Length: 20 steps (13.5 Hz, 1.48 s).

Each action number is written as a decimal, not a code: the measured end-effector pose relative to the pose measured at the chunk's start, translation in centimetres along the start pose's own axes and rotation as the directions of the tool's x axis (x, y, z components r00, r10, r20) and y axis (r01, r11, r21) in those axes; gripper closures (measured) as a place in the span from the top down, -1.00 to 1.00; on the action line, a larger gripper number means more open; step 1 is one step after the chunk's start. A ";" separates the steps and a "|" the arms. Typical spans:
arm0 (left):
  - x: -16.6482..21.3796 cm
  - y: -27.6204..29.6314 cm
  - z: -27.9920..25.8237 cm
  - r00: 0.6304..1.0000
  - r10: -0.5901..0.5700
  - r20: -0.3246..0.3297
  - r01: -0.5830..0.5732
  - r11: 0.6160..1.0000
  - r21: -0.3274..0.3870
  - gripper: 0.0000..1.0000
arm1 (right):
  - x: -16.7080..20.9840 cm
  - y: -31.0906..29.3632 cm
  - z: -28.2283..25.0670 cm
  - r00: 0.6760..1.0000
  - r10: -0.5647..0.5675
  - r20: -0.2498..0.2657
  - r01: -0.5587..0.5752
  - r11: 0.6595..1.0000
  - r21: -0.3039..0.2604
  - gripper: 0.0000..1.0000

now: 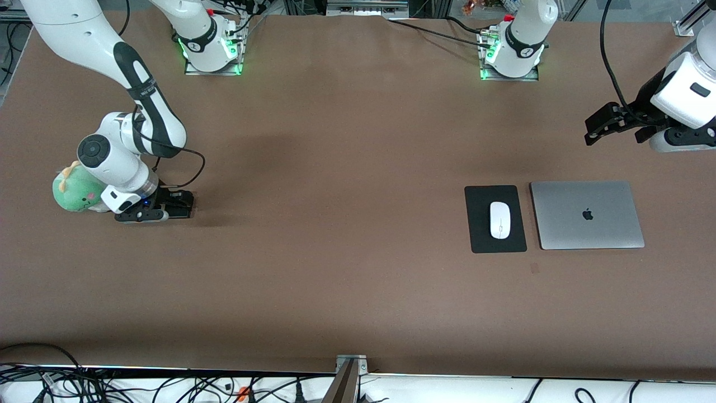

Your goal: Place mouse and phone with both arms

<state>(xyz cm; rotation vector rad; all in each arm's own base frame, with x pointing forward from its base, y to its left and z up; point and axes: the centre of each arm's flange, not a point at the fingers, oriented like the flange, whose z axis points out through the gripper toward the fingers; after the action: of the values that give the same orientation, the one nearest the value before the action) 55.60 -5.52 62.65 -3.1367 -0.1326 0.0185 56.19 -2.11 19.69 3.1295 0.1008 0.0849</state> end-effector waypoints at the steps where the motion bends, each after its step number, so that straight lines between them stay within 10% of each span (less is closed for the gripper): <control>1: 0.0 0.0 0.0 1.000 0.000 0.000 0.000 1.000 0.000 1.00 | 0.7 0.0 -1.6 1.000 0.000 0.015 0.000 1.000 0.004 1.00; 7: 0.0 0.0 0.0 1.000 0.000 0.000 0.000 1.000 0.000 1.00 | 2.3 -0.5 -15.5 1.000 -0.011 -0.027 0.012 1.000 0.021 1.00; 13: 0.0 0.0 0.0 1.000 0.000 0.000 0.000 1.000 0.000 1.00 | 1.8 -0.6 -29.2 0.998 0.000 0.055 -0.002 0.999 0.042 1.00; 20: 0.0 0.0 0.0 1.000 0.000 0.001 0.000 1.000 0.000 1.00 | -2.3 -0.3 -40.2 1.000 0.008 -0.017 -0.007 0.999 0.044 1.00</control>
<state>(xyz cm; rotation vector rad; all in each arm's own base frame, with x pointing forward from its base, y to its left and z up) 55.60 -5.52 62.65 -3.1366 -0.1328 0.0194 51.65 -1.66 59.67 3.1737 0.0919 0.1112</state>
